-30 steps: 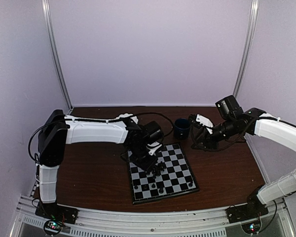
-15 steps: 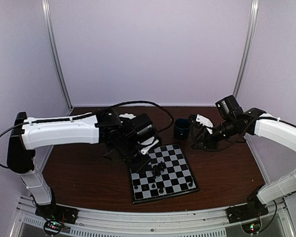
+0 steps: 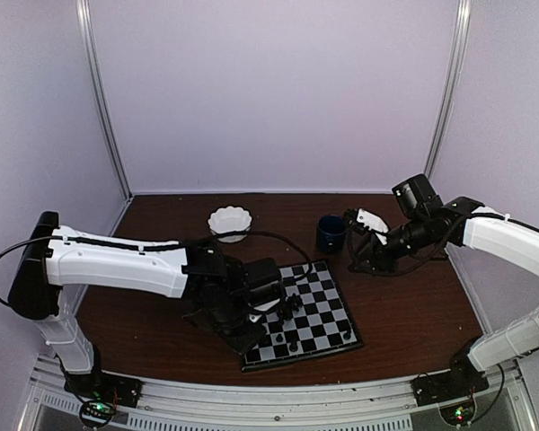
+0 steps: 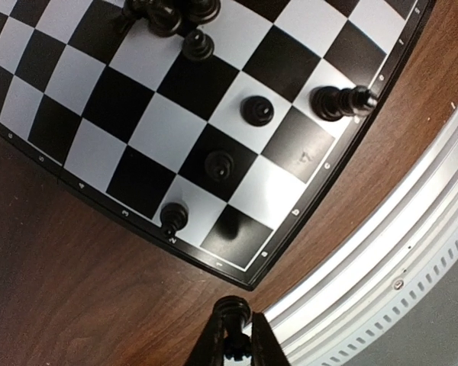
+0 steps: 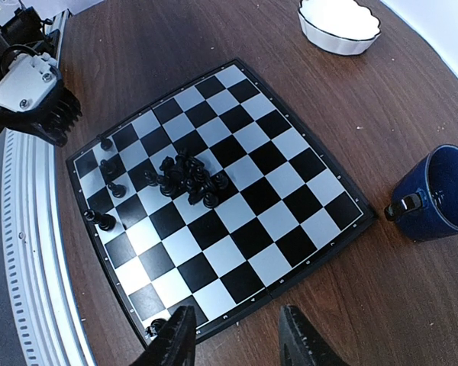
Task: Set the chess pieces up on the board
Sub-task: Place the rook at h8.
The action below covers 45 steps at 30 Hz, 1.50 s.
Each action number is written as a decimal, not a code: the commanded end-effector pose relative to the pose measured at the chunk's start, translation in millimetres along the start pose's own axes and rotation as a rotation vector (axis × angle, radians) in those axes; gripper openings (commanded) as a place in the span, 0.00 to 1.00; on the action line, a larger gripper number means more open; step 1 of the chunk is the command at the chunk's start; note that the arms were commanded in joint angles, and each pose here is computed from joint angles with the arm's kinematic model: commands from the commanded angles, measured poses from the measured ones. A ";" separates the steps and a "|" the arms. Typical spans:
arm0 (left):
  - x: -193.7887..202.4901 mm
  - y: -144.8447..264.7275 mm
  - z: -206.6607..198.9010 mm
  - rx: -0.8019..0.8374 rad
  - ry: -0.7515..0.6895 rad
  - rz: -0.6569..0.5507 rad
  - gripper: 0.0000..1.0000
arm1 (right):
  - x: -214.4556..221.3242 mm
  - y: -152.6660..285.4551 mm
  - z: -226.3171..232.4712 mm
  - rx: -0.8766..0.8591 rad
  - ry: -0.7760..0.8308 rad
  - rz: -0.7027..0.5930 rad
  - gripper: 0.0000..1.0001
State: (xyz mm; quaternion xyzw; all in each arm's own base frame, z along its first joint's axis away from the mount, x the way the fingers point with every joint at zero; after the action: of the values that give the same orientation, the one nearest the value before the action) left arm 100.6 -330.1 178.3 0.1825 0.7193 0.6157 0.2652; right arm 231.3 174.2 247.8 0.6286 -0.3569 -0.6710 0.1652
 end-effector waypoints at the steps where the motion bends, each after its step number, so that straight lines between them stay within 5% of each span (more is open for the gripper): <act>1: -6.4 -7.5 -8.6 0.047 0.026 -0.046 0.13 | 1.7 0.9 -0.8 0.011 0.011 -0.007 0.39; 36: -11.1 -43.3 -11.4 -0.010 0.019 0.013 0.19 | 2.2 0.7 -0.2 0.005 0.013 -0.007 0.39; 45: -28.1 24.0 -12.3 -0.014 -0.012 -0.147 0.30 | 2.2 0.9 -0.1 0.005 0.016 -0.010 0.40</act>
State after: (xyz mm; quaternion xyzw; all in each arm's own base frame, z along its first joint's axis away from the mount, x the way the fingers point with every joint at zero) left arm 108.9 -351.7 155.3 0.1746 0.7118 0.6267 0.2649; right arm 230.6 173.9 245.7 0.6277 -0.3571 -0.6711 0.1677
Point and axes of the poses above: each gripper's point midway between its finger pads, its own y axis back along the fingers, its own z axis along the line the jaws close on, x = y × z, the point moved 9 cm from there along y, back along the fingers, and after that the axes turned 9 degrees about y, right-handed, at the moved point
